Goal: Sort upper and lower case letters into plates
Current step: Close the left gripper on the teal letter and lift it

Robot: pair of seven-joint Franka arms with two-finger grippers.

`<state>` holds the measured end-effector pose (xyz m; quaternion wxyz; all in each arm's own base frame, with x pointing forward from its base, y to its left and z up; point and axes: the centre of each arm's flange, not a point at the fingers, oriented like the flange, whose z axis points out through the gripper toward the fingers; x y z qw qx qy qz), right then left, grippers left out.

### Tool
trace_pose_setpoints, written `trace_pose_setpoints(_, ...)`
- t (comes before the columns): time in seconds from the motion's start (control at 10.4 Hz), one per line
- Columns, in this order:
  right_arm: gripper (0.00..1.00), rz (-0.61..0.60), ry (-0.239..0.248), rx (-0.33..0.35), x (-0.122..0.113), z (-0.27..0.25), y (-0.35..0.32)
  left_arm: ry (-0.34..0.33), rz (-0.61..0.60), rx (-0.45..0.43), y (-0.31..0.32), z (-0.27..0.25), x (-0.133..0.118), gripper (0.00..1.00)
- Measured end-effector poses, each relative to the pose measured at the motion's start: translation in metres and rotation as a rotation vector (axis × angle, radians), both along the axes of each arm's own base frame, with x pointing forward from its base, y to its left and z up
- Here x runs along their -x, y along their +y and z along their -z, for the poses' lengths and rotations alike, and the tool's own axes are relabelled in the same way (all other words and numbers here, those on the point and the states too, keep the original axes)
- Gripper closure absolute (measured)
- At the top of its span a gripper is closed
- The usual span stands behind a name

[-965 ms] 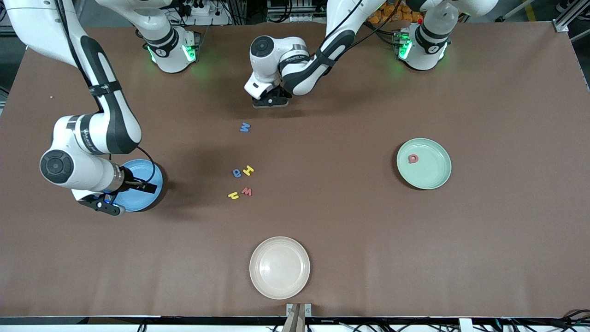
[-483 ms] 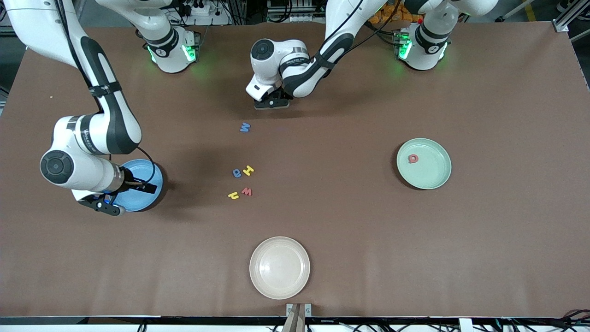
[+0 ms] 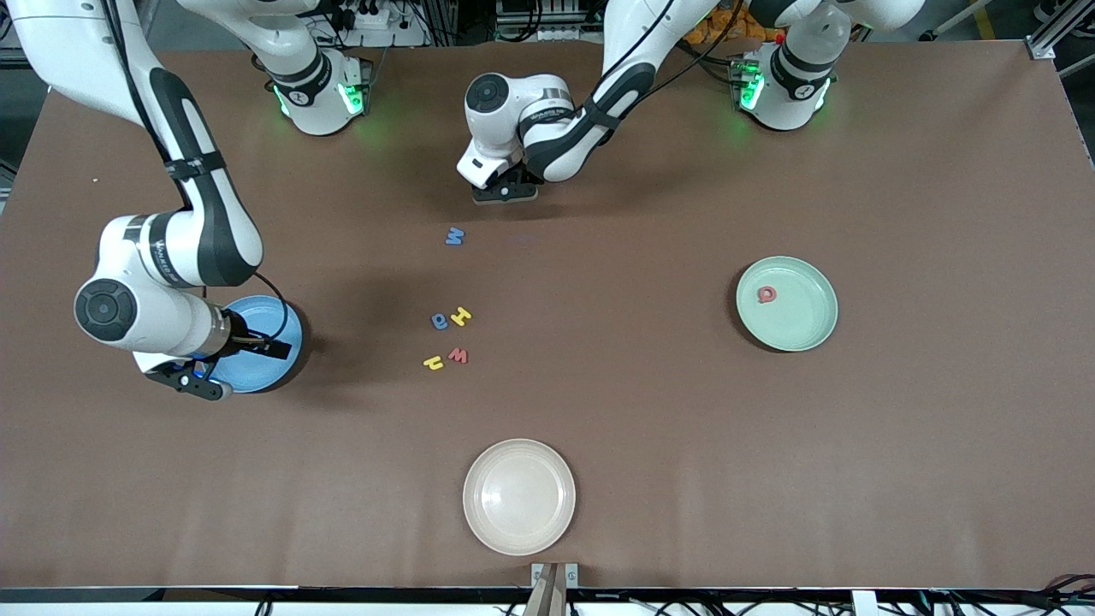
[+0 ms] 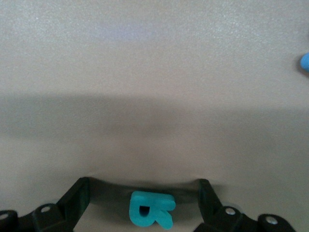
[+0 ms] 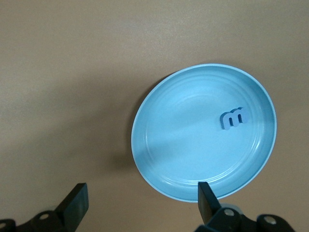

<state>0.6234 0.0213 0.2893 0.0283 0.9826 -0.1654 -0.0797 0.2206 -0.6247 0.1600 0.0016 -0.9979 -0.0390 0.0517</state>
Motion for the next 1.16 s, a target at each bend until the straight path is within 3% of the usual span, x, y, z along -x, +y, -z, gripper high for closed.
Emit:
trace_pose_setpoints(0.19,0.00,0.000,0.000,0.000,0.0000,0.0000,0.0000,-0.004,-0.009,0.012,-0.0040,-0.0058,-0.0012,0.28)
trace_pose_setpoints(1.16,0.00,0.000,-0.003,0.000,-0.0003,-0.0002,0.0003,-0.002,-0.051,0.010,-0.0056,-0.0069,0.0009,0.30)
